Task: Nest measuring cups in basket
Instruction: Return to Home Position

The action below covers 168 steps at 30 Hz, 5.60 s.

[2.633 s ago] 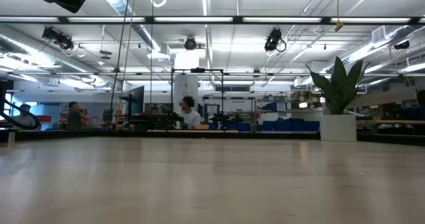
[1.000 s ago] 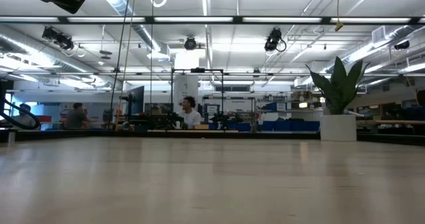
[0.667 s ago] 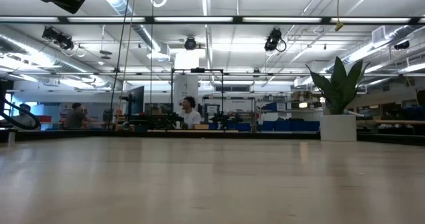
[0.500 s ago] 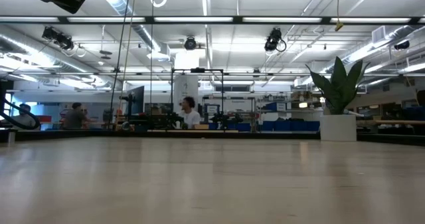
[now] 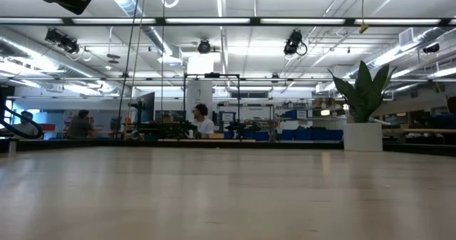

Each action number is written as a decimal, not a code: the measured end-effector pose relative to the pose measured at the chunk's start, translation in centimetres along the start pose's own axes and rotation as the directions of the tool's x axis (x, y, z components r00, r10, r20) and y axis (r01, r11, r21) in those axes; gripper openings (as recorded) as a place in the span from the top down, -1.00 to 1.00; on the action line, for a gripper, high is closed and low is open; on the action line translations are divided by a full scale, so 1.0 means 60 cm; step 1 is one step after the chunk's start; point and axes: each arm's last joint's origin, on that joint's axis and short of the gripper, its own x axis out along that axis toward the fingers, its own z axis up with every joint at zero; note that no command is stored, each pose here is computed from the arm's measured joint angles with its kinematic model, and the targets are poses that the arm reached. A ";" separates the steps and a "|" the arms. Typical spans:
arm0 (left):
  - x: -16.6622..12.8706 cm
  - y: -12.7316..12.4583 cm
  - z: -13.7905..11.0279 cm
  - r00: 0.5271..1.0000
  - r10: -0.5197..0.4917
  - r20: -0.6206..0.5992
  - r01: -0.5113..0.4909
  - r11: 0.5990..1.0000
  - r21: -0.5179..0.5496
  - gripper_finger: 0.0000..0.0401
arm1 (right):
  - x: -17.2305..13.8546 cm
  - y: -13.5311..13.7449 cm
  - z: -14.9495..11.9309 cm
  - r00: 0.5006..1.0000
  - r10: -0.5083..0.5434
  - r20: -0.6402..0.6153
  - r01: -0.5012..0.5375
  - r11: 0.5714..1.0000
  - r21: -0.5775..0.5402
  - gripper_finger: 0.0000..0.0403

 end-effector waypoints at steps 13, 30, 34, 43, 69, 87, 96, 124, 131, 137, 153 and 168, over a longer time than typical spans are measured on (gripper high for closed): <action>-0.001 -0.007 0.008 0.995 -0.094 0.032 0.095 0.995 -0.026 0.97 | -0.084 -0.016 0.010 0.947 0.133 0.293 -0.121 0.991 -0.057 -0.01; -0.073 0.018 0.057 0.957 -0.142 0.252 0.167 0.982 -0.082 0.97 | -0.172 -0.129 0.007 0.584 0.333 0.741 -0.081 0.931 -0.355 -0.01; -0.089 0.021 0.059 0.941 -0.162 0.297 0.180 0.983 -0.034 0.97 | -0.151 -0.170 -0.007 0.537 0.356 0.765 -0.052 0.919 -0.391 -0.01; -0.120 0.040 0.056 0.920 -0.169 0.355 0.203 0.977 -0.061 0.97 | -0.108 -0.283 0.008 0.443 0.401 0.802 -0.156 0.915 -0.371 -0.01; -0.253 0.158 -0.039 0.869 0.023 0.493 0.032 0.994 -0.103 0.97 | -0.046 -0.474 0.097 0.230 0.200 0.953 -0.354 0.929 -0.110 -0.01; -0.242 0.166 -0.068 0.873 0.127 0.472 -0.070 0.988 -0.136 0.97 | 0.021 -0.498 0.107 0.184 0.041 0.982 -0.374 0.927 0.032 -0.01; -0.221 0.168 -0.109 0.835 0.131 0.534 -0.040 0.983 -0.178 0.97 | 0.061 -0.488 0.109 0.178 0.014 0.984 -0.447 0.892 0.069 -0.01; -0.097 0.113 -0.160 0.804 0.152 0.575 -0.069 0.984 -0.164 0.97 | 0.160 -0.463 0.114 0.128 -0.052 0.990 -0.486 0.867 0.109 -0.01; -0.061 0.101 -0.184 0.797 0.183 0.576 -0.086 0.978 -0.191 0.97 | 0.196 -0.450 0.116 0.120 -0.054 0.991 -0.508 0.854 0.108 -0.01; -0.032 0.092 -0.207 0.805 0.183 0.564 -0.085 0.977 -0.196 0.97 | 0.225 -0.442 0.118 0.103 -0.058 0.993 -0.531 0.841 0.105 -0.01; -0.037 0.093 -0.200 0.761 0.208 0.615 -0.118 0.976 -0.185 0.97 | 0.229 -0.473 0.119 0.116 -0.183 0.976 -0.720 0.662 0.209 -0.01; -0.039 0.095 -0.198 0.748 0.253 0.613 -0.166 0.966 -0.196 0.97 | 0.233 -0.507 0.114 0.062 -0.355 0.933 -0.830 0.500 0.245 -0.01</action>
